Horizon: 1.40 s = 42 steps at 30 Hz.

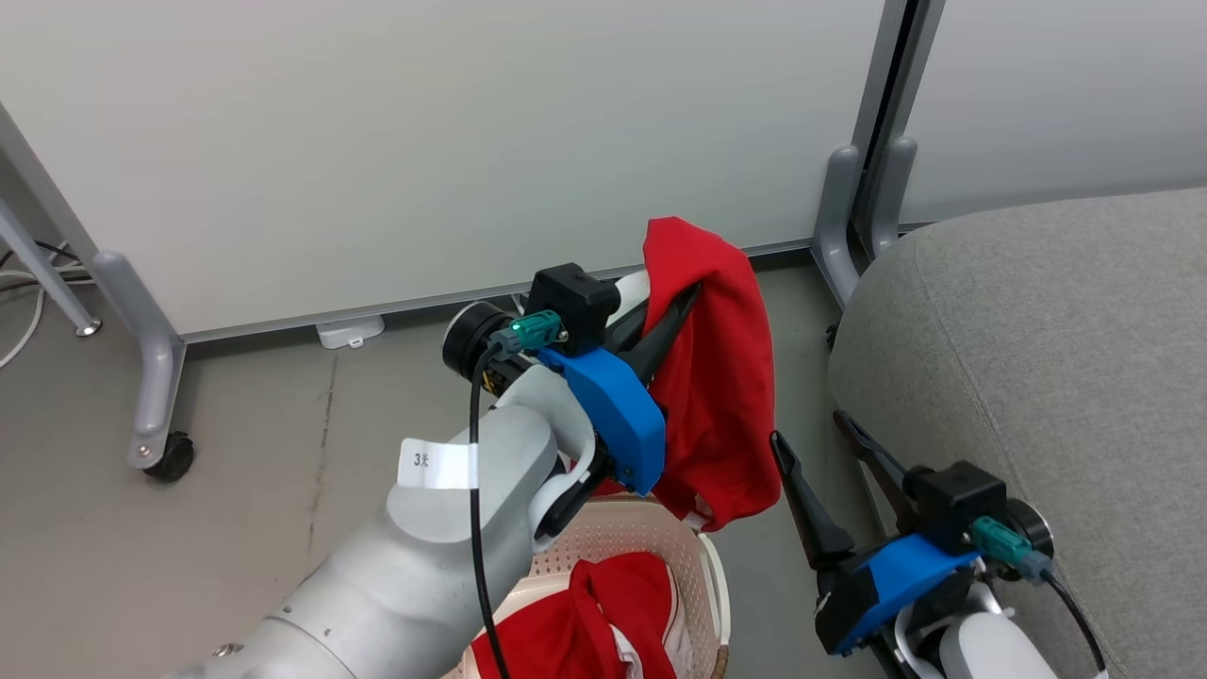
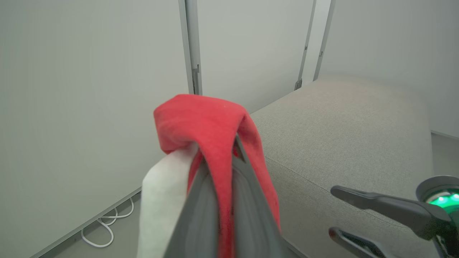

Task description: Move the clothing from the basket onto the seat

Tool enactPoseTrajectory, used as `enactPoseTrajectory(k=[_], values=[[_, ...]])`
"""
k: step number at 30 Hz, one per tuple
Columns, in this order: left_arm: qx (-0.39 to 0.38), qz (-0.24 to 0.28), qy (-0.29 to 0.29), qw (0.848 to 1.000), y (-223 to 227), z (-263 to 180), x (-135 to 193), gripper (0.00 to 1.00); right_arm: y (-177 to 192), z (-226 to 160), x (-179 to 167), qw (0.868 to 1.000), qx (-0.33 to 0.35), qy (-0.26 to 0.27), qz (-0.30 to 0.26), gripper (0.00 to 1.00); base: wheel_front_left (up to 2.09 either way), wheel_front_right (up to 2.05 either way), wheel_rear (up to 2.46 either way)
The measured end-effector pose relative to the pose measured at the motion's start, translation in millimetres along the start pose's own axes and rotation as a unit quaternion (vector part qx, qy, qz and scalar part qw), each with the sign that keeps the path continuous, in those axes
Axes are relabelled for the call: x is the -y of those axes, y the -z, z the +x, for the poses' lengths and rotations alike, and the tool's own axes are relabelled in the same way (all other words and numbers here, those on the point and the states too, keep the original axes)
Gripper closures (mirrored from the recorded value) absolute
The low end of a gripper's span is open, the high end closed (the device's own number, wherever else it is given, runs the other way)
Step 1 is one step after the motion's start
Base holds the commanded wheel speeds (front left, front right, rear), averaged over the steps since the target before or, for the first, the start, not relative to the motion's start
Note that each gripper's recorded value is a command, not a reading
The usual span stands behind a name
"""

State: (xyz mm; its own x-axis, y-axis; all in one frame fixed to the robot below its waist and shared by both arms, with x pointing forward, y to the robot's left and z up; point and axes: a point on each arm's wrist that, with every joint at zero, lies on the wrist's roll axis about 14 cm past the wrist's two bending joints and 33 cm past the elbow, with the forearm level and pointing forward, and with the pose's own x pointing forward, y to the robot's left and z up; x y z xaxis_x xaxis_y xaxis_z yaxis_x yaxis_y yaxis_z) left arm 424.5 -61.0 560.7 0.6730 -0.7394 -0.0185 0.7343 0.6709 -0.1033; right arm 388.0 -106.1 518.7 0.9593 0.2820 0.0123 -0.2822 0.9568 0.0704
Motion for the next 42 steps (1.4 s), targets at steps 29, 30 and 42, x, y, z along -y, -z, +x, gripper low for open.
enactPoseTrajectory(k=[29, 30, 42], values=[[-0.004, -0.005, 0.045, 0.999, 0, -5, 30, 1.0, -13, 57, 1, 0.999, -0.007, -0.021, -0.031, 0.0, 0.0, 0.0, 0.0], [-0.004, -0.004, 0.047, 0.999, 0, -5, 32, 1.0, -12, 57, -1, 0.999, -0.01, -0.023, -0.029, 0.0, 0.0, 0.0, 0.0], [-0.001, -0.005, 0.058, 0.998, -2, -5, 39, 1.0, 15, 54, -25, 0.997, -0.055, -0.057, 0.004, 1.0, 0.0, 0.0, 0.0]])
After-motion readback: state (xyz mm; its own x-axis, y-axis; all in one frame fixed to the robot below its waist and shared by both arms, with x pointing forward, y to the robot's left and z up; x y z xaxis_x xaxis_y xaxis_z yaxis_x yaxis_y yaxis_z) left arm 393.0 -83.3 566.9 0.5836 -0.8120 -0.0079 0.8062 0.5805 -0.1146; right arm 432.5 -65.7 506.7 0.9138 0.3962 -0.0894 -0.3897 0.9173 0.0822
